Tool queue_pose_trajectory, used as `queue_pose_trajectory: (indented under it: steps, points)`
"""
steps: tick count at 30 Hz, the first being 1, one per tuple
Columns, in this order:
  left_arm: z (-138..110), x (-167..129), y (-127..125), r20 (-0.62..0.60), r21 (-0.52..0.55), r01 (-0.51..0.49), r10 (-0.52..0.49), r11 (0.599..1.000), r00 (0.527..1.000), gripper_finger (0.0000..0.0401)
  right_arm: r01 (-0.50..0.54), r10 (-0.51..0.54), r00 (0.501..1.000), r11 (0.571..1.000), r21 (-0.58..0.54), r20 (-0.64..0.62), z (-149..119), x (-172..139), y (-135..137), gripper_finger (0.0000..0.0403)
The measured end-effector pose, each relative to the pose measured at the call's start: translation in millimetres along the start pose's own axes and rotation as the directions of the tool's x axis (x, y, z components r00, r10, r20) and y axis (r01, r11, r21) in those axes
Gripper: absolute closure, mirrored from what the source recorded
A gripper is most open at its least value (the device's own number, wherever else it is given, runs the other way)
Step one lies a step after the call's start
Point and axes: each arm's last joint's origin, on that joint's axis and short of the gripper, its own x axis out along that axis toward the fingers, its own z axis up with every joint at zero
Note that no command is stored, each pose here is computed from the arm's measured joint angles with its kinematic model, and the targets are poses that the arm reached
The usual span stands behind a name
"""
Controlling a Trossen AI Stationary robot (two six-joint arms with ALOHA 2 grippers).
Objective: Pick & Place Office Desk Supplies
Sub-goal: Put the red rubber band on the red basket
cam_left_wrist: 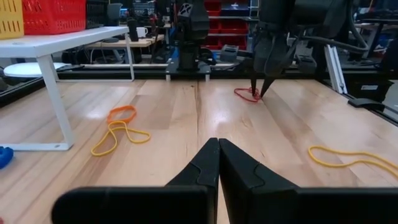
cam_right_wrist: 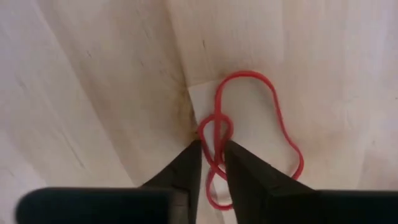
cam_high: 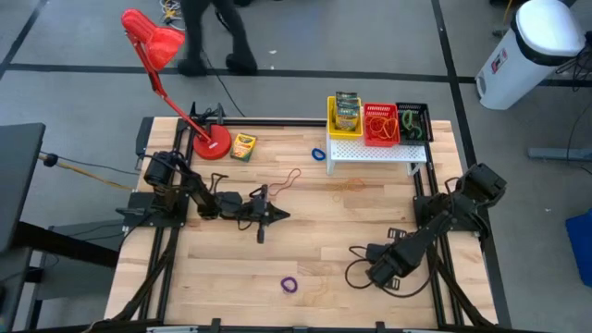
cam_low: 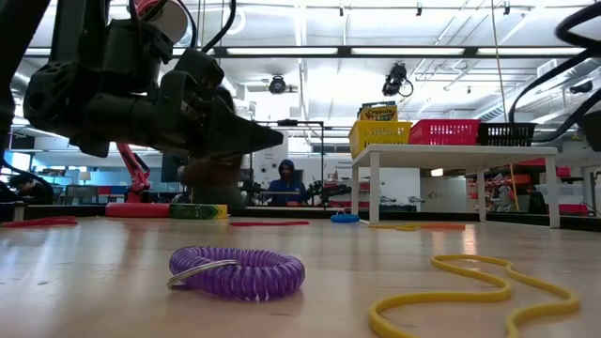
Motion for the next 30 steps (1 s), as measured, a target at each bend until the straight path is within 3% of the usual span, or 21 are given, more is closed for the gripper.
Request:
queue_pose_trajectory:
  steps: [5,12,17,22,26,30]
  points:
    - [-1,-12,4,0.021,-0.002,-0.056,0.056,0.998,0.998,0.0389,-0.015,0.015,1.000,1.000,0.020,0.015,4,-7,-1,0.0393]
    - [-7,-31,9,-0.023,0.014,-0.146,0.146,0.989,0.989,0.0389,-0.017,0.007,0.948,0.999,0.030,0.319,22,-58,3,0.0399]
    - [0,-36,10,0.005,0.020,-0.150,0.150,0.989,0.989,0.0389,0.032,-0.056,0.899,0.998,0.063,0.435,38,-109,-14,0.0400]
    - [7,-45,11,0.027,0.017,-0.148,0.147,0.989,0.989,0.0389,0.161,-0.245,0.860,0.963,0.217,0.448,48,-164,-59,0.0401]
    - [9,-50,12,0.031,0.010,-0.148,0.147,0.989,0.989,0.0389,0.246,-0.401,0.789,0.900,0.360,0.464,54,-196,-104,0.0401]
    - [8,-51,12,0.026,0.000,-0.145,0.145,0.989,0.989,0.0389,0.247,-0.505,0.748,0.815,0.524,0.431,56,-215,-156,0.0401]
